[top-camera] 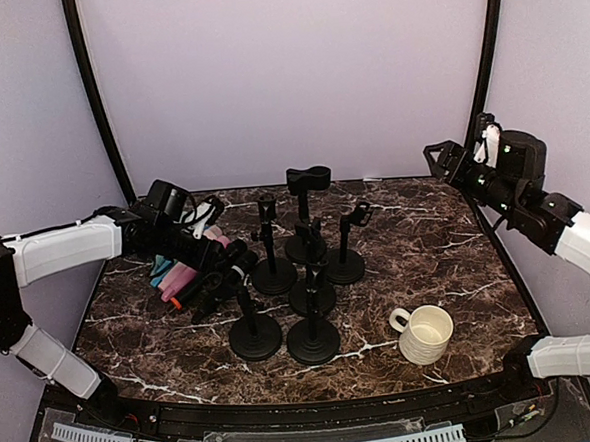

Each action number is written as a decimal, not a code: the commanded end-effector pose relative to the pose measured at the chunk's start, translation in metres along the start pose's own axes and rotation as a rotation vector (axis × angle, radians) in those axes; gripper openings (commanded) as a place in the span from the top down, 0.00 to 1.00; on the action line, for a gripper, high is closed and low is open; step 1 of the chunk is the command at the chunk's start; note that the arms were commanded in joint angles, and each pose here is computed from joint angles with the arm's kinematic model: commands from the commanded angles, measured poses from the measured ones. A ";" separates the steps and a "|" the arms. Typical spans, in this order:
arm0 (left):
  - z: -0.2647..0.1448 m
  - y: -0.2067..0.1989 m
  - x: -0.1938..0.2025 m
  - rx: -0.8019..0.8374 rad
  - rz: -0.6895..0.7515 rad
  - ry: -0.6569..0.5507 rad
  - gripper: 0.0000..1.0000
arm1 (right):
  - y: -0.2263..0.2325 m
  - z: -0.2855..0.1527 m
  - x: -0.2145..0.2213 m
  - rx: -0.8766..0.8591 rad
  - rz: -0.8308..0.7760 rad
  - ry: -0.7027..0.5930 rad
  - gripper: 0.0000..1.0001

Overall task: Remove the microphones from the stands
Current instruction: Reset both arms

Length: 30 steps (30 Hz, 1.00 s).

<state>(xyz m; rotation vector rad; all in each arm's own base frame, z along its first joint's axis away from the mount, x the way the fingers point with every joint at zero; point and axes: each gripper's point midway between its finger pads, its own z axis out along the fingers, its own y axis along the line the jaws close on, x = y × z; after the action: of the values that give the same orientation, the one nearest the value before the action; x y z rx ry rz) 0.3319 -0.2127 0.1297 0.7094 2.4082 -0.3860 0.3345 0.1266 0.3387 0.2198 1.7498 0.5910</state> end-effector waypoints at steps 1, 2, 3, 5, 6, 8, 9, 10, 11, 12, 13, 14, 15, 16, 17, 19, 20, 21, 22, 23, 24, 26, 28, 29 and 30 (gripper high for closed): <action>-0.010 0.007 -0.019 -0.006 -0.064 -0.128 0.35 | -0.013 0.010 0.011 0.044 -0.062 0.017 0.10; -0.012 0.013 -0.028 -0.020 -0.077 -0.174 0.35 | -0.019 0.012 0.015 0.069 -0.083 0.022 0.08; -0.012 0.017 -0.028 -0.027 -0.085 -0.189 0.33 | -0.024 0.015 0.018 0.092 -0.106 0.028 0.05; -0.016 0.029 -0.036 -0.054 -0.105 -0.258 0.32 | -0.037 0.021 0.026 0.134 -0.161 0.042 0.02; -0.019 0.040 -0.043 -0.073 -0.121 -0.309 0.32 | -0.044 0.024 0.031 0.155 -0.185 0.048 0.01; -0.024 0.061 -0.048 -0.110 -0.154 -0.381 0.31 | -0.068 0.031 0.040 0.218 -0.210 0.057 0.01; -0.033 0.080 -0.057 -0.145 -0.176 -0.448 0.31 | -0.081 0.034 0.044 0.239 -0.212 0.052 0.01; -0.031 0.089 -0.049 -0.161 -0.196 -0.455 0.30 | -0.093 0.036 0.049 0.258 -0.212 0.054 0.01; -0.041 0.110 -0.053 -0.191 -0.234 -0.520 0.30 | -0.105 0.037 0.051 0.275 -0.212 0.050 0.01; -0.041 0.119 -0.045 -0.201 -0.258 -0.528 0.29 | -0.117 0.038 0.054 0.291 -0.209 0.049 0.01; -0.052 0.139 -0.047 -0.222 -0.298 -0.588 0.29 | -0.130 0.038 0.056 0.310 -0.203 0.047 0.01; -0.051 0.147 -0.037 -0.233 -0.323 -0.594 0.29 | -0.140 0.038 0.057 0.319 -0.196 0.040 0.01; -0.062 0.164 -0.037 -0.257 -0.351 -0.646 0.29 | -0.150 0.038 0.058 0.328 -0.189 0.033 0.01; -0.062 0.170 -0.027 -0.272 -0.370 -0.649 0.29 | -0.160 0.036 0.058 0.339 -0.183 0.022 0.01; -0.074 0.183 -0.028 -0.303 -0.384 -0.697 0.29 | -0.168 0.034 0.058 0.343 -0.180 0.007 0.01; -0.079 0.194 -0.011 -0.348 -0.409 -0.730 0.28 | -0.182 0.030 0.058 0.355 -0.181 -0.030 0.01; -0.083 0.199 -0.007 -0.368 -0.413 -0.747 0.28 | -0.188 0.028 0.058 0.359 -0.185 -0.048 0.01; -0.090 0.204 -0.001 -0.401 -0.413 -0.782 0.27 | -0.194 0.025 0.059 0.364 -0.190 -0.071 0.01; -0.093 0.206 0.001 -0.420 -0.409 -0.801 0.26 | -0.199 0.022 0.058 0.365 -0.199 -0.097 0.01; -0.098 0.208 0.007 -0.463 -0.399 -0.828 0.26 | -0.203 0.019 0.059 0.369 -0.210 -0.120 0.01; -0.100 0.210 0.011 -0.485 -0.395 -0.839 0.25 | -0.207 0.017 0.058 0.372 -0.218 -0.149 0.01; -0.109 0.218 0.025 -0.592 -0.394 -0.871 0.22 | -0.218 0.012 0.054 0.389 -0.215 -0.183 0.01; -0.119 0.223 0.033 -0.650 -0.416 -0.915 0.15 | -0.224 0.011 0.050 0.396 -0.249 -0.218 0.01; -0.122 0.222 0.034 -0.655 -0.413 -0.931 0.14 | -0.226 0.011 0.051 0.400 -0.265 -0.229 0.02; -0.122 0.220 0.033 -0.655 -0.387 -0.931 0.14 | -0.230 0.012 0.055 0.406 -0.270 -0.224 0.01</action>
<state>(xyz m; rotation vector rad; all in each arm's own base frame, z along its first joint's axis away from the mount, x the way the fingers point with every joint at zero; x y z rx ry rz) 0.3822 0.0130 0.1364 -0.1958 1.7970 -0.1205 0.3604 -0.0344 0.1413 0.3696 1.8170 0.0373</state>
